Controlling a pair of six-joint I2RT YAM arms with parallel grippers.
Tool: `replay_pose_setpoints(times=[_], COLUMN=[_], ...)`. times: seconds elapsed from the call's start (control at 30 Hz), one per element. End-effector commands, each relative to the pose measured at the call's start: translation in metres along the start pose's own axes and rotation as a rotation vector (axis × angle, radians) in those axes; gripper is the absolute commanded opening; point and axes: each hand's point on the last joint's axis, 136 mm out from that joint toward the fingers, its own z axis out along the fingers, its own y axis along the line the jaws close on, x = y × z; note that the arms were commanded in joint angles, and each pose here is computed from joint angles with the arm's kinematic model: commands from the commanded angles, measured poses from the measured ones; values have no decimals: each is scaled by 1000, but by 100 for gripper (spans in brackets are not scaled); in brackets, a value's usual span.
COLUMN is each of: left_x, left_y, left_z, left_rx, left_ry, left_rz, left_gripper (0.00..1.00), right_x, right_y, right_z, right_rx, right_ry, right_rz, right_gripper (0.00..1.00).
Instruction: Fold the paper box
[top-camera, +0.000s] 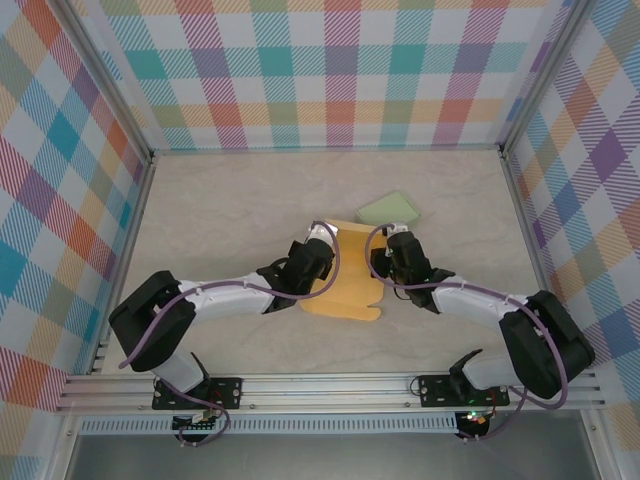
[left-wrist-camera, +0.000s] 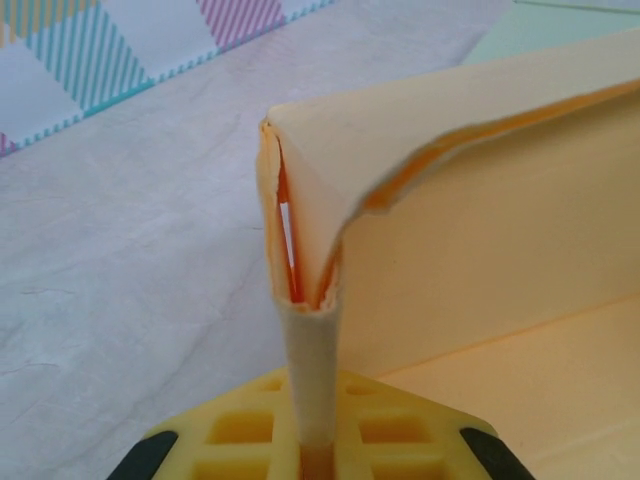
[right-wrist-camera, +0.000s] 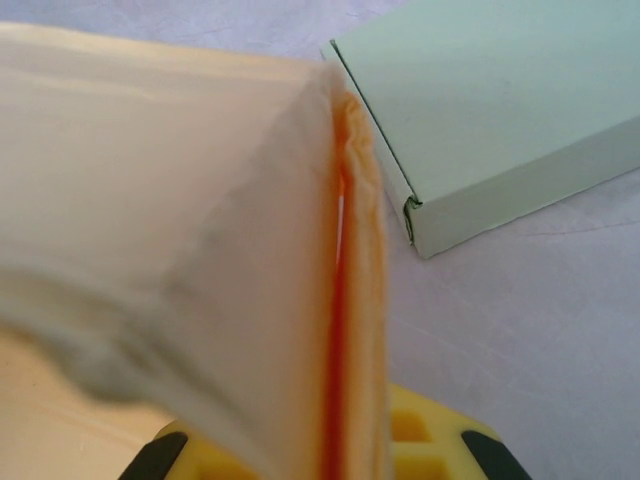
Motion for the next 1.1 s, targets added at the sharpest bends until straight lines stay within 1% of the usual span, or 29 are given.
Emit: replay_pose_setpoints(times=[0.0,0.17,0.4,0.53,0.57,0.73,0.83,0.87,0.97,1.07], left_x=[-39,-45,-47,-47,-46,-36,-32,-31,-35,-37], left_y=[8,16,38,53,63,87,95,96,81,66], left_z=[0,4,-1,-7,-10,-17,-21,-21,-23,-29], left_rx=[-93,-189,-331,-399,-444,-503,-494,-474,-319,-172], left_ry=[-114,-137,-170,-173,-176,-159,-153,-150,-151,-147], left_rz=[-111,-190,-285,-335,-362,-427,-436,-436,-425,-421], left_gripper=[11,10,12,11,10,12,18,21,35,42], right_x=[-12,-21,-17,-16,-15,-14,-13,-12,-8,-5], right_y=[26,44,68,86,91,110,112,112,106,102], right_z=[-13,-26,-30,-34,-34,-30,-25,-23,-20,-16], right_rx=[-85,-120,-145,-169,-174,-180,-161,-154,-116,-87], right_ry=[-16,-33,-20,-34,-33,-25,-15,-13,1,17], right_rz=[24,58,83,77,72,47,57,68,114,153], right_gripper=[0,0,0,0,0,0,0,0,0,0])
